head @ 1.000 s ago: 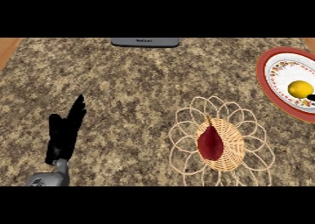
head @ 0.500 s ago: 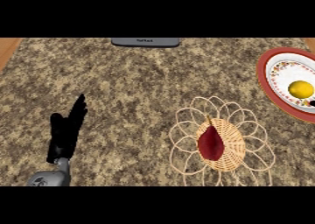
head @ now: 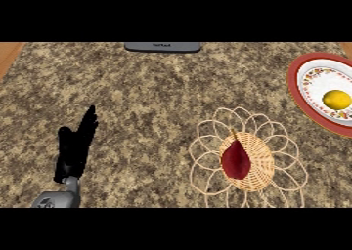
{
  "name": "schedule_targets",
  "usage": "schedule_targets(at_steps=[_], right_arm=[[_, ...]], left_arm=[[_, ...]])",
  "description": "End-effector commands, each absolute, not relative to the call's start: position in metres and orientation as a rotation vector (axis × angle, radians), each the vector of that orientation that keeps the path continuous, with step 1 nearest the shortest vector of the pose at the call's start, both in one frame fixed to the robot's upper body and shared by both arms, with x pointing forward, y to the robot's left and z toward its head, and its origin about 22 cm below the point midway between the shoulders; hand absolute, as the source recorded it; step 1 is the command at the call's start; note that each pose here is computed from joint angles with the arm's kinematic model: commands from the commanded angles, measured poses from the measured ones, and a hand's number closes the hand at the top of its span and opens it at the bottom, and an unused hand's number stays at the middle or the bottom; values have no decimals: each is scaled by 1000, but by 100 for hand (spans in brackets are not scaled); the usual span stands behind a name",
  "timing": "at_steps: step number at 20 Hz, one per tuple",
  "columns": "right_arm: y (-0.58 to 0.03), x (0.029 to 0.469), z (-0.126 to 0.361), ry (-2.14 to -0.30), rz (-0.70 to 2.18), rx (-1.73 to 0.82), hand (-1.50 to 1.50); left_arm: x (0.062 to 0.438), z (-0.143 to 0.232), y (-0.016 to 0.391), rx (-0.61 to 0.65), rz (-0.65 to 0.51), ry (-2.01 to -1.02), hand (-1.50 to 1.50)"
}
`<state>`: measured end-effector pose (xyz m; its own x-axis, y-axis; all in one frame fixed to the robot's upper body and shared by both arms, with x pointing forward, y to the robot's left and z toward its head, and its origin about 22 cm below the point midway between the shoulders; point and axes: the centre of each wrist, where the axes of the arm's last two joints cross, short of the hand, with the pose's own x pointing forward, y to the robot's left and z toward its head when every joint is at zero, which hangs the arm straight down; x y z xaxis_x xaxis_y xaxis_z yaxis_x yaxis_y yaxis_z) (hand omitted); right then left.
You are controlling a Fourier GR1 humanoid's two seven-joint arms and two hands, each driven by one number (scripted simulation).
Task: Pick the lemon from the placemat and place it in the plate
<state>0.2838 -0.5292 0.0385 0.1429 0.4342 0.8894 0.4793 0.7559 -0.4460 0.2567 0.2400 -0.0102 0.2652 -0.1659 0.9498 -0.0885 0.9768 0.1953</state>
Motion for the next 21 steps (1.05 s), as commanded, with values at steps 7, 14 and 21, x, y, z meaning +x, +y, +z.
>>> schedule_targets(at_steps=[7, 14, 21], right_arm=[[-539, 256, 19, -1479, -89, -852, -150], [-557, 245, 37, -1423, -161, -922, -150], [-543, 241, 10, -1379, -126, -965, -150]], left_arm=[[250, -7, 241, 212, -51, -1293, 0], [248, -14, 224, 210, -65, -1317, 0], [268, 5, 238, 228, -52, -1315, 0]])
